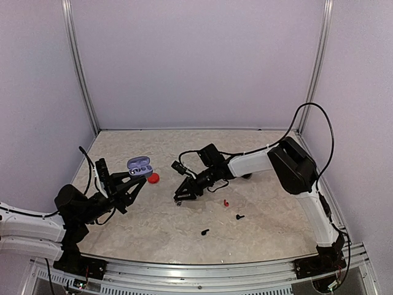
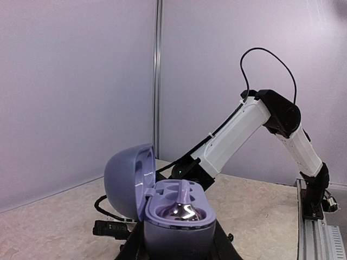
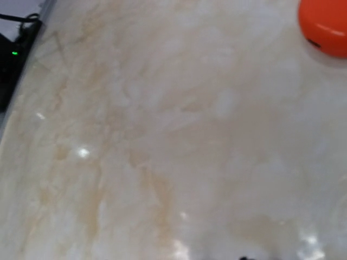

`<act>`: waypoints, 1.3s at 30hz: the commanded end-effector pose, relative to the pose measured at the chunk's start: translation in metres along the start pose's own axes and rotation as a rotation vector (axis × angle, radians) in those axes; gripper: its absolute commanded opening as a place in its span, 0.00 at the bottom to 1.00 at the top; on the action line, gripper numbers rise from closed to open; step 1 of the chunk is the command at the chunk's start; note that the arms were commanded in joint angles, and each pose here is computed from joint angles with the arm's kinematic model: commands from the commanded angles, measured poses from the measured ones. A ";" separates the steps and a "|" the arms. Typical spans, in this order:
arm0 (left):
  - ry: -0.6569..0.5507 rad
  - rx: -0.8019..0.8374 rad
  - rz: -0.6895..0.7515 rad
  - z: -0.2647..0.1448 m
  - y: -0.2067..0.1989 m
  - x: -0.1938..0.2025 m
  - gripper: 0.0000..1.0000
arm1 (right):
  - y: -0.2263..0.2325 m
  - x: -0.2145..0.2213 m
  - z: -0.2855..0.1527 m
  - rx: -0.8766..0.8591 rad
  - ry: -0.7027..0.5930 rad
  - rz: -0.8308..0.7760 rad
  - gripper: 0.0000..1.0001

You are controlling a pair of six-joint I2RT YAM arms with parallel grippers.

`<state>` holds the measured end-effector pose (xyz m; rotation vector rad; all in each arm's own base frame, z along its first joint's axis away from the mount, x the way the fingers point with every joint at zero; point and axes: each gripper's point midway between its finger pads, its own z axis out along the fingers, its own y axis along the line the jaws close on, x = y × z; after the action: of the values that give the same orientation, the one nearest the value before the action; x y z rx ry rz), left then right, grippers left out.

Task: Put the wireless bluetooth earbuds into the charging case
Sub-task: Adjust the right earbud at the center of the board.

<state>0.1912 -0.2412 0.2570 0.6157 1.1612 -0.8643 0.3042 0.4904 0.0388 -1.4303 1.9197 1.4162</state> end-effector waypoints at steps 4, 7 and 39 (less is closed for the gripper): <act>-0.022 0.002 0.016 0.000 0.000 -0.005 0.00 | 0.033 0.028 -0.003 -0.114 0.027 0.043 0.51; -0.022 0.003 0.015 0.001 0.000 -0.005 0.00 | 0.041 0.035 -0.005 -0.110 0.035 0.042 0.51; -0.026 -0.031 0.047 -0.003 0.005 -0.006 0.00 | 0.016 0.038 0.002 0.690 0.048 0.054 0.60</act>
<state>0.1939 -0.2416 0.2531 0.6246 1.1689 -0.8368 0.2511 0.4813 0.0307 -1.1915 2.1107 0.7768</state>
